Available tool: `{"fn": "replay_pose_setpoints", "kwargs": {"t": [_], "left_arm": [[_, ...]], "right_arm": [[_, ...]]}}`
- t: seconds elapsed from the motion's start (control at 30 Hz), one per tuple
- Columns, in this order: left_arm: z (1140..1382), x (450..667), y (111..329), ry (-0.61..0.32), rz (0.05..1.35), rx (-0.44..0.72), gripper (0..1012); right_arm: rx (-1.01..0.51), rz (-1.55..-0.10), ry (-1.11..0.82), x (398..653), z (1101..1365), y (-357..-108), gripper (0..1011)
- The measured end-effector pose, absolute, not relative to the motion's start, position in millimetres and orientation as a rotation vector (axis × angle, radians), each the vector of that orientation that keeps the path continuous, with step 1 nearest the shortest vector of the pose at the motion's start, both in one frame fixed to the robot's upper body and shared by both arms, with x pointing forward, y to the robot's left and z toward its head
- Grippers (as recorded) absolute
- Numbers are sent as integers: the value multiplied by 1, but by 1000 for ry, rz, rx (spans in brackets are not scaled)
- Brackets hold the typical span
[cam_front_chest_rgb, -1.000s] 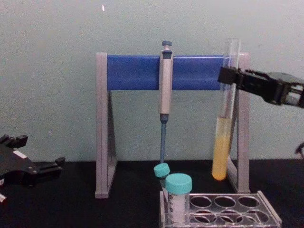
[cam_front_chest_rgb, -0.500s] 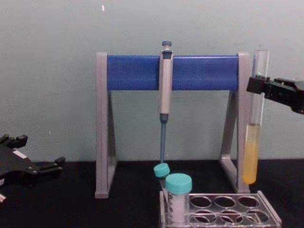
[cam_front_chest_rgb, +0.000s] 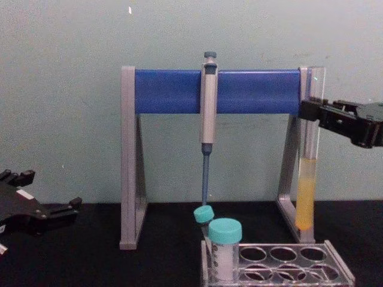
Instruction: Pick up the test tube from the test tube rack, shake it, then place it back into the test tube rack.
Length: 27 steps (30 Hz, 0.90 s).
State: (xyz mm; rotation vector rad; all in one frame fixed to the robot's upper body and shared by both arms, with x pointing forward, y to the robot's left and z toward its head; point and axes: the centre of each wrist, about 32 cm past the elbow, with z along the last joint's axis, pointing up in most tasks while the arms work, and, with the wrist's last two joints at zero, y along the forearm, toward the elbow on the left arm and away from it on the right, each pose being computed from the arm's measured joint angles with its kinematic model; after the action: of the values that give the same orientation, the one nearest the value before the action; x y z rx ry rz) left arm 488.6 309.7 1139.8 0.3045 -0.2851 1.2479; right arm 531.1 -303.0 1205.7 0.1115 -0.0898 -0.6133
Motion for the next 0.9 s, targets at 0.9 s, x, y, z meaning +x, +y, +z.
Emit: {"fn": "replay_pose_setpoints", "kwargs": {"t": [0.9], "left_arm": [[1140, 489, 310, -285, 1248, 304, 1001]], "right_arm": [[119, -605, -104, 531, 1207, -298, 229]]}}
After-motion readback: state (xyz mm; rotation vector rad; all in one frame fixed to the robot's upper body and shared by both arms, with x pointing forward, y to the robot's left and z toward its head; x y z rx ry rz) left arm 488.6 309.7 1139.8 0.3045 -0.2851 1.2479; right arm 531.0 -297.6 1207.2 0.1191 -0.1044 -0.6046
